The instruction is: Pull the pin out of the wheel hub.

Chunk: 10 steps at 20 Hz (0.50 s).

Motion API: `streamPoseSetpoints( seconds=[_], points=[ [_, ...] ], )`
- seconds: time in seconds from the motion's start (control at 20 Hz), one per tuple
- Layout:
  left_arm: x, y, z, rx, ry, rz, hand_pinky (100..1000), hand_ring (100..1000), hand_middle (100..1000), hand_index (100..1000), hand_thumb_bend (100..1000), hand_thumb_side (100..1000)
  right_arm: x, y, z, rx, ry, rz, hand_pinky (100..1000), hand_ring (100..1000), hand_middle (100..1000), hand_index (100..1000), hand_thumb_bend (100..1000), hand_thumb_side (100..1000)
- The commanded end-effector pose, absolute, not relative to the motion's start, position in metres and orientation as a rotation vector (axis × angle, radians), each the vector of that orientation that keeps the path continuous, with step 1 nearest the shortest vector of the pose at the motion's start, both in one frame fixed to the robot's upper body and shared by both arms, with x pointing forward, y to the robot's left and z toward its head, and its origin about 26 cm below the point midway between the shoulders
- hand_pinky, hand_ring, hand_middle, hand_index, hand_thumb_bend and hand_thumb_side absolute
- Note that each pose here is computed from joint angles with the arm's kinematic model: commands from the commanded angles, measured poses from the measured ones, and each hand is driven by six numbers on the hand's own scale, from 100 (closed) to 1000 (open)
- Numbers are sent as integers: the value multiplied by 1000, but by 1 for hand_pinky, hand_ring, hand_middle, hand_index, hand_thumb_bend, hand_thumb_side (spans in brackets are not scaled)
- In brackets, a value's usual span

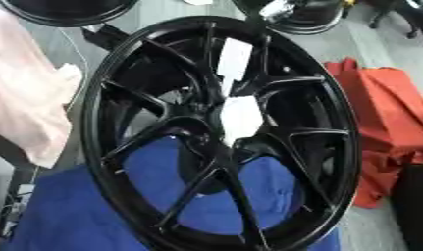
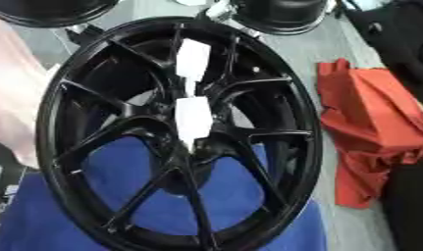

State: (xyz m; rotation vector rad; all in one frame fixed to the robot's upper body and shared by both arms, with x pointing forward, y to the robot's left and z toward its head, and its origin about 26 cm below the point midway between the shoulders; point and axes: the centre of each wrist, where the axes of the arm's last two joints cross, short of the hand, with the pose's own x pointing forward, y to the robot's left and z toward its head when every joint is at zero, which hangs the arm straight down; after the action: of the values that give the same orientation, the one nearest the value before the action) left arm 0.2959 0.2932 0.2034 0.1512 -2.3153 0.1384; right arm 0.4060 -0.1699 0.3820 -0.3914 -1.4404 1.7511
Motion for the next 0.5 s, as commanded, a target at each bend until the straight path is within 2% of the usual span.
streamPoseSetpoints(
  seconds=[0.05,0.5],
  points=[
    [295,292,211,146,-2343,129,839,746,663,763,152,755,401,-169,394,-413,-1456,1751,738,743,766,857,507,304],
    [295,292,211,139,-2341,132,839,746,663,763,153,753,405,-170,389,-389,-1426,1742,736,743,771,857,508,304]
  ],
)
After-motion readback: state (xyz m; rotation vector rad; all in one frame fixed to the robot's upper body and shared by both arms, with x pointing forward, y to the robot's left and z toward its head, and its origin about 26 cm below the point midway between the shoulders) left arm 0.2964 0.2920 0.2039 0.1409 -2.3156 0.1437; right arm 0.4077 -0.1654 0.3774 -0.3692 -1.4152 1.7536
